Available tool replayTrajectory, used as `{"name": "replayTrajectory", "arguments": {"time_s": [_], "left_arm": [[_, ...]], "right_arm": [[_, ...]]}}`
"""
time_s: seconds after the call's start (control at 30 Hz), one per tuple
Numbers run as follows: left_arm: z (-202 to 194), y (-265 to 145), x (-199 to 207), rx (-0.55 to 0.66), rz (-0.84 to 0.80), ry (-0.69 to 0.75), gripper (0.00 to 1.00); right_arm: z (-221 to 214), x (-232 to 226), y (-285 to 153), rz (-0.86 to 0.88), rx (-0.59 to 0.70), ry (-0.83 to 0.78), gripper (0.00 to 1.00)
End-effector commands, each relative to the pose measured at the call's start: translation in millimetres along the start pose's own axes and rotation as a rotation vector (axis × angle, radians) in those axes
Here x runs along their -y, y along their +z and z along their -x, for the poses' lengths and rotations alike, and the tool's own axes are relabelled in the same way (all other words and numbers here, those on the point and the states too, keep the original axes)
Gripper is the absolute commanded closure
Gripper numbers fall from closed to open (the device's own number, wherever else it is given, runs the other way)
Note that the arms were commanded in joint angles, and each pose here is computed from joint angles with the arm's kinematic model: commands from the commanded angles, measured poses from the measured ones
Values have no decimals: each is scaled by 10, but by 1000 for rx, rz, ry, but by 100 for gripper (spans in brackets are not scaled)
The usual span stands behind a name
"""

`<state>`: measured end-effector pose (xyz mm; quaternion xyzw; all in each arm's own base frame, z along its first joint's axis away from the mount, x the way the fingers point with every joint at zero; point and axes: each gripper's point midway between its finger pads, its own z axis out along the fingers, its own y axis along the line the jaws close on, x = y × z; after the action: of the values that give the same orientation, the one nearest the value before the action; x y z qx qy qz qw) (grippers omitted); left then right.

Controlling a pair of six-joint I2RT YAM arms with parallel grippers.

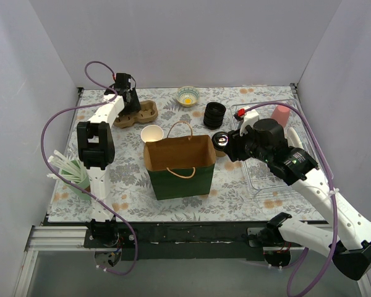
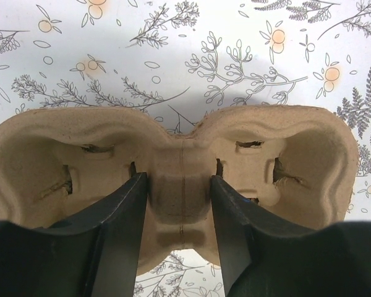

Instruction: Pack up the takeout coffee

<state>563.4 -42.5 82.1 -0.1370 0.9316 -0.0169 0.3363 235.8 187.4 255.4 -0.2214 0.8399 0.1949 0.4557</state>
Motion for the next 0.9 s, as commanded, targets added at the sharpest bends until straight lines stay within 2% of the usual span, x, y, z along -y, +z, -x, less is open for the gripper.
{"name": "replayTrajectory", "arguments": {"time_s": [0.0, 0.5, 0.7, 0.87], "left_arm": [[422, -415, 84, 96, -33, 8, 57], [550, -646, 95, 121, -31, -6, 58], [866, -1137, 147, 190, -52, -48, 59], [978, -1743, 300, 218, -162, -110, 61]], "right_arm": [[294, -56, -80, 19, 93, -15, 44], [291, -53, -113, 17, 100, -11, 44], [372, -85, -180, 29, 127, 4, 44], [458, -126, -196, 44, 145, 27, 44]]}}
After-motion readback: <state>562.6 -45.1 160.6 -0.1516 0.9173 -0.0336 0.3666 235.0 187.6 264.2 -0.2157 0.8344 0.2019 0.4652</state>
